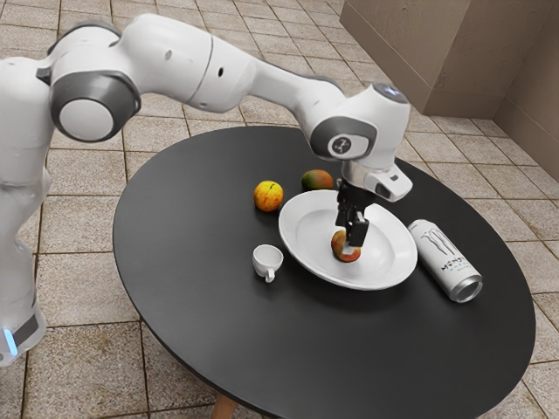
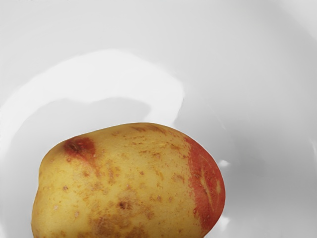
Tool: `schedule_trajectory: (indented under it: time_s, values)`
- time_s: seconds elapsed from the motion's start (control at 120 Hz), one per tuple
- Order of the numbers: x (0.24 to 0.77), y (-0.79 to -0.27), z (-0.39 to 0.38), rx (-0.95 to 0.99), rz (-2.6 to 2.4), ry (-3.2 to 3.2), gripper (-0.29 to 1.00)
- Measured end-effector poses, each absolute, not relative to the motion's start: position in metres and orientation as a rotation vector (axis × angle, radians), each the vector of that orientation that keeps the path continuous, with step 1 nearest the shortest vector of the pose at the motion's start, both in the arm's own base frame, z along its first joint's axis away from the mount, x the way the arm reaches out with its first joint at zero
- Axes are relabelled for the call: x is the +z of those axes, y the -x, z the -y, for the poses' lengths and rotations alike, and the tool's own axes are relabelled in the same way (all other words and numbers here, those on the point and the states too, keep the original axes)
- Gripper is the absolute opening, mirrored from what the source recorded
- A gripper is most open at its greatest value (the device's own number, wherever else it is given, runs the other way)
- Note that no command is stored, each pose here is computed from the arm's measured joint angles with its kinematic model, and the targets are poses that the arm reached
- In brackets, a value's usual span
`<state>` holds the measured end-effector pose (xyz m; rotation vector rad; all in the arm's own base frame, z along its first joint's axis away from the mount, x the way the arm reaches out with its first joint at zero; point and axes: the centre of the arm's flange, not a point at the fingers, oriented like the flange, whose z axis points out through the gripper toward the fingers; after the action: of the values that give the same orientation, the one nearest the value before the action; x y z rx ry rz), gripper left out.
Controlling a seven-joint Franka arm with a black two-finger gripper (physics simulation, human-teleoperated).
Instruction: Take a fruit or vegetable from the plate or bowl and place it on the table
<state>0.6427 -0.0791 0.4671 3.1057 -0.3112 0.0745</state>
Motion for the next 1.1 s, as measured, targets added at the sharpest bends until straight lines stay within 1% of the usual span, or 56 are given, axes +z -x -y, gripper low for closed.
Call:
schedule_trajectory:
  time_s: [0.617,0.9,1.1]
  values:
    - [0.447,-0.657,0.072,0.132,0.282,-3.114,0.68]
    - [0.437,-0.66,0.068,0.127,0.267,-3.116,0.68]
    - [0.434,-0.661,0.068,0.122,0.267,-3.118,0.64]
